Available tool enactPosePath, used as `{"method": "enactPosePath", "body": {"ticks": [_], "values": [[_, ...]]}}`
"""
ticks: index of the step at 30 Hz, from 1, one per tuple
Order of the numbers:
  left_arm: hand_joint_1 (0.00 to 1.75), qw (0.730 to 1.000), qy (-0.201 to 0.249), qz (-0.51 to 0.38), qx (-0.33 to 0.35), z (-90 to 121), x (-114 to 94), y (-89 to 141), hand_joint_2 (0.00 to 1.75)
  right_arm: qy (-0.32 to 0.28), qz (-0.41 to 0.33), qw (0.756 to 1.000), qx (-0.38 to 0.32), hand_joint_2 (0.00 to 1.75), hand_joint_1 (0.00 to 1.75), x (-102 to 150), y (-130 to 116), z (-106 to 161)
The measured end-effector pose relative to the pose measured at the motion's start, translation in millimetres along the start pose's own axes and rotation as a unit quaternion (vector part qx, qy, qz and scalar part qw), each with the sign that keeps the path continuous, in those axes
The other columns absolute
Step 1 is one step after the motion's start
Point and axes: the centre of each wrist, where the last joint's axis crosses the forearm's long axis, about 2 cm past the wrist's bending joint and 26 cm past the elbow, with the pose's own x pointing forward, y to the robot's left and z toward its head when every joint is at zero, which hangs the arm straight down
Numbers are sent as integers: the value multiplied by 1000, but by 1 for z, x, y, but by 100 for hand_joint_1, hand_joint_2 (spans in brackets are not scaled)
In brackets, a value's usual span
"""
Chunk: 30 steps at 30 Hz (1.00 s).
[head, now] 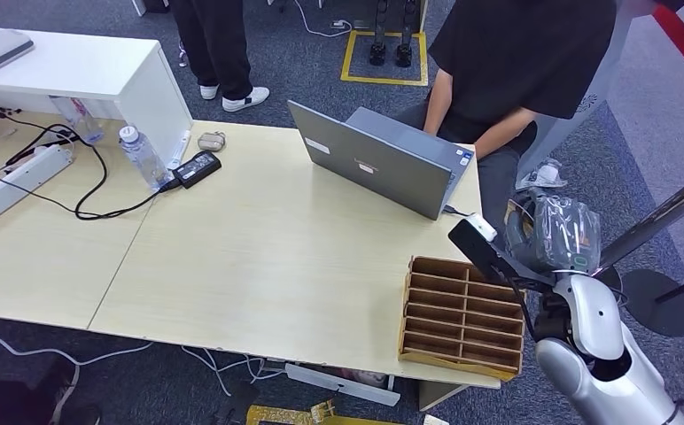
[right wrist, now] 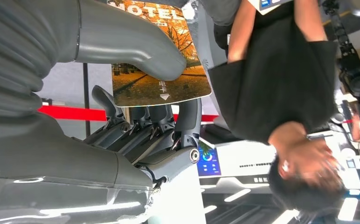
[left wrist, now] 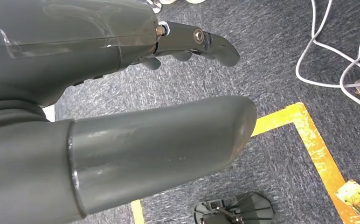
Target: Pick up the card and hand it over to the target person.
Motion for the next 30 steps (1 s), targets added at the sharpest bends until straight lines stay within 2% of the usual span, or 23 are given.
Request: {"method": "enactPosePath", "body": {"ticks": [22, 30], "values": [[0, 1000, -5, -8, -3, 0, 2, -1, 0, -19, -21, 999, -41, 175, 146, 8, 9, 2], [0, 1000, -5, -9, -5, 1, 2, -3, 0, -38, -31, 998, -40, 175, 143, 19, 15, 8]]}}
